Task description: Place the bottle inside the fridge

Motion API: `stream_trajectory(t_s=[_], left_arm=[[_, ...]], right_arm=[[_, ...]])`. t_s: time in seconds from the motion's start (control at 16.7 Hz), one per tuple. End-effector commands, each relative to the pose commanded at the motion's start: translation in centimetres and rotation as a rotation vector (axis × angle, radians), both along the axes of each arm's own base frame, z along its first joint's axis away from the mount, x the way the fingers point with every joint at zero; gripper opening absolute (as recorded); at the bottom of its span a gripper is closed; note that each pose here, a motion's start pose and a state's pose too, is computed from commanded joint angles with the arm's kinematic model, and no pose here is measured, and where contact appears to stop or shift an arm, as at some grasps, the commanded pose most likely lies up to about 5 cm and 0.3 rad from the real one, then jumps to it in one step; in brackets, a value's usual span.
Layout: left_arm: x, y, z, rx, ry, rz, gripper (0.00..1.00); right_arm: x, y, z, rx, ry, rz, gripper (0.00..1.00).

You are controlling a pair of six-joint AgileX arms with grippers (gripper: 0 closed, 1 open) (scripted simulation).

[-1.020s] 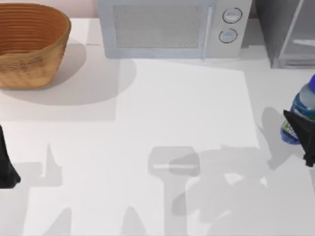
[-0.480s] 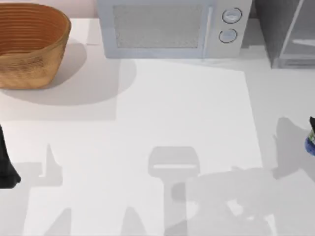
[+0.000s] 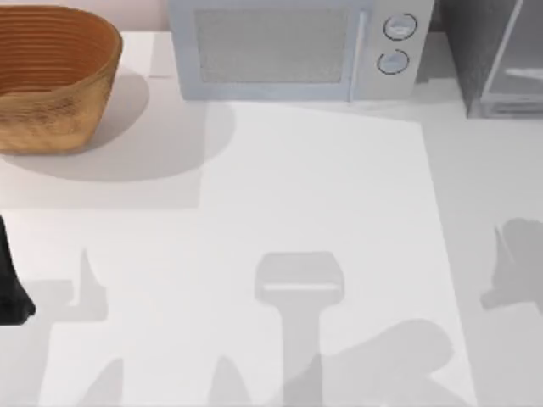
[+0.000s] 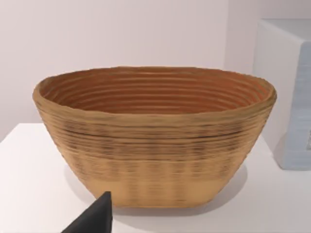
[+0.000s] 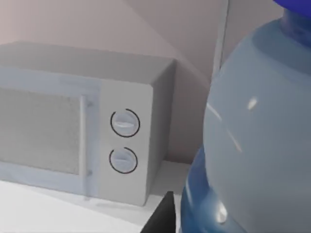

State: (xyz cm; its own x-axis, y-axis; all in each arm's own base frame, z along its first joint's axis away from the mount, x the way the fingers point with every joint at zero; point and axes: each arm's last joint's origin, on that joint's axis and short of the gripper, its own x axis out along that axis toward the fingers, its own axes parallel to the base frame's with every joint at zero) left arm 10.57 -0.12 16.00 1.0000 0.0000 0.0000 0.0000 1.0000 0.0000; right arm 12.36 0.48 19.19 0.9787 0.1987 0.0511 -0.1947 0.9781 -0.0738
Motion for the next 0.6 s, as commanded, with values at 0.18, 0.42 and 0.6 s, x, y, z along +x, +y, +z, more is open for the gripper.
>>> stream_trajectory(t_s=[0.18,0.42,0.6], left_arm=[[0.0,0.0,0.0,0.0,0.0,0.0,1.0],[0.0,0.0,0.0,0.0,0.0,0.0,1.0],[0.0,0.0,0.0,0.0,0.0,0.0,1.0]], right_arm=[[-1.4,-0.2,-1.1,0.038,0.007,-0.102,0.01],[-1.8,-0.6,-3.2,0.068,0.058,-0.198,0.01],[-1.8,-0.6,-3.2,0.069,0.058,-0.198,0.01]])
